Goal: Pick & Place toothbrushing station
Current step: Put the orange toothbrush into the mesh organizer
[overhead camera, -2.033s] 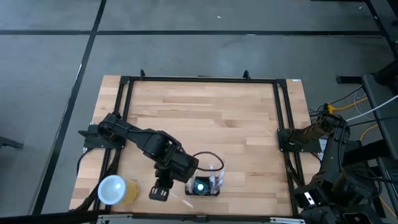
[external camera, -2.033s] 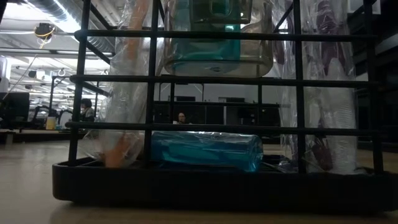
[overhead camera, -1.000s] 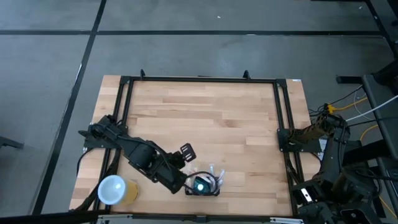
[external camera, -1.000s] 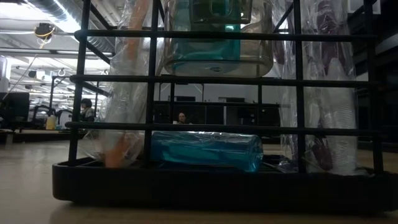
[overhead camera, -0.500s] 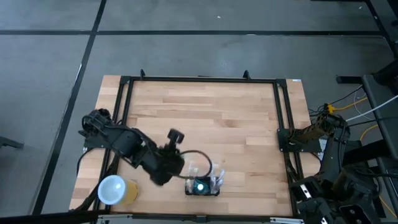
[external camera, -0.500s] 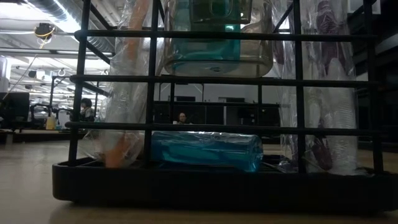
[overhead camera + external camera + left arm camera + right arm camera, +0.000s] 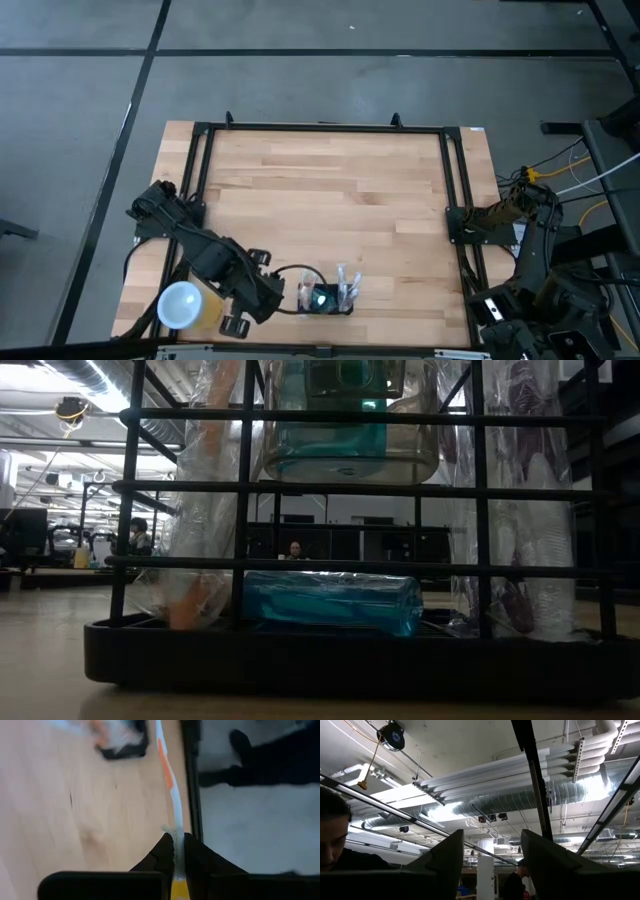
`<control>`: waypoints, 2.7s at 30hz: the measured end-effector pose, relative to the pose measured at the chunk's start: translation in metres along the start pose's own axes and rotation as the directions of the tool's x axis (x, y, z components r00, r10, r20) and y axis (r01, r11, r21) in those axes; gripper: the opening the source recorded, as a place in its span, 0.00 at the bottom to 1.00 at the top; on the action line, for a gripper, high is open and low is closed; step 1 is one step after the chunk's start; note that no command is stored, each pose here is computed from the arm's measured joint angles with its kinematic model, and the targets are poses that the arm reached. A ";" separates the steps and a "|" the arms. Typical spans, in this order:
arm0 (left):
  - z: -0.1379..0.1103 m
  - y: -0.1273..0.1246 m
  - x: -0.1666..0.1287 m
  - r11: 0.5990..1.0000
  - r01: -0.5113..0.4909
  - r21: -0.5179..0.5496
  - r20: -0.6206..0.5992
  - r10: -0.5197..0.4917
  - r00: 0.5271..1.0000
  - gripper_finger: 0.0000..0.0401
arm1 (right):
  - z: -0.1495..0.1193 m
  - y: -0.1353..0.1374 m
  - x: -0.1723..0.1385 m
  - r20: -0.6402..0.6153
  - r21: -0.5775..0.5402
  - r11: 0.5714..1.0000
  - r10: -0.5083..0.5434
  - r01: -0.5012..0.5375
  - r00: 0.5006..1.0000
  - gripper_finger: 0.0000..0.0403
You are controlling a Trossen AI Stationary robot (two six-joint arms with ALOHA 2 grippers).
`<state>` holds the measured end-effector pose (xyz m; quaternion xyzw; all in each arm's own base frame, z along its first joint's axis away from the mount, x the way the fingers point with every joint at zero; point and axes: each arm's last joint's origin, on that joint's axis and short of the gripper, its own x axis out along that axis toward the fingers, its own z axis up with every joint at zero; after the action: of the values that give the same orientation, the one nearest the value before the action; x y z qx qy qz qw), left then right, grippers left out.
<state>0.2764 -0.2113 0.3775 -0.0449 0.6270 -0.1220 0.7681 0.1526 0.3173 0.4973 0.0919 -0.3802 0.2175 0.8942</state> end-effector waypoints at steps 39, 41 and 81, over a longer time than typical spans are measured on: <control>0.028 0.030 0.041 0.984 0.052 -0.169 -0.146 -0.077 0.986 0.04 | 0.001 0.003 -0.001 0.021 -0.006 0.999 0.052 -0.052 0.998 0.50; 0.028 0.031 0.042 0.987 0.036 -0.159 -0.135 -0.058 0.989 0.04 | 0.001 0.003 -0.001 0.021 -0.006 0.999 0.052 -0.051 0.998 0.50; 0.009 0.045 0.009 0.965 -0.115 -0.235 -0.087 0.097 0.991 0.49 | -0.002 0.008 -0.002 0.018 -0.010 0.998 0.059 -0.058 0.998 0.50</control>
<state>0.2929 -0.1706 0.3612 -0.0991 0.6669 -0.0057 0.7386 0.1492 0.3241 0.4941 0.0786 -0.3920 0.2409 0.8844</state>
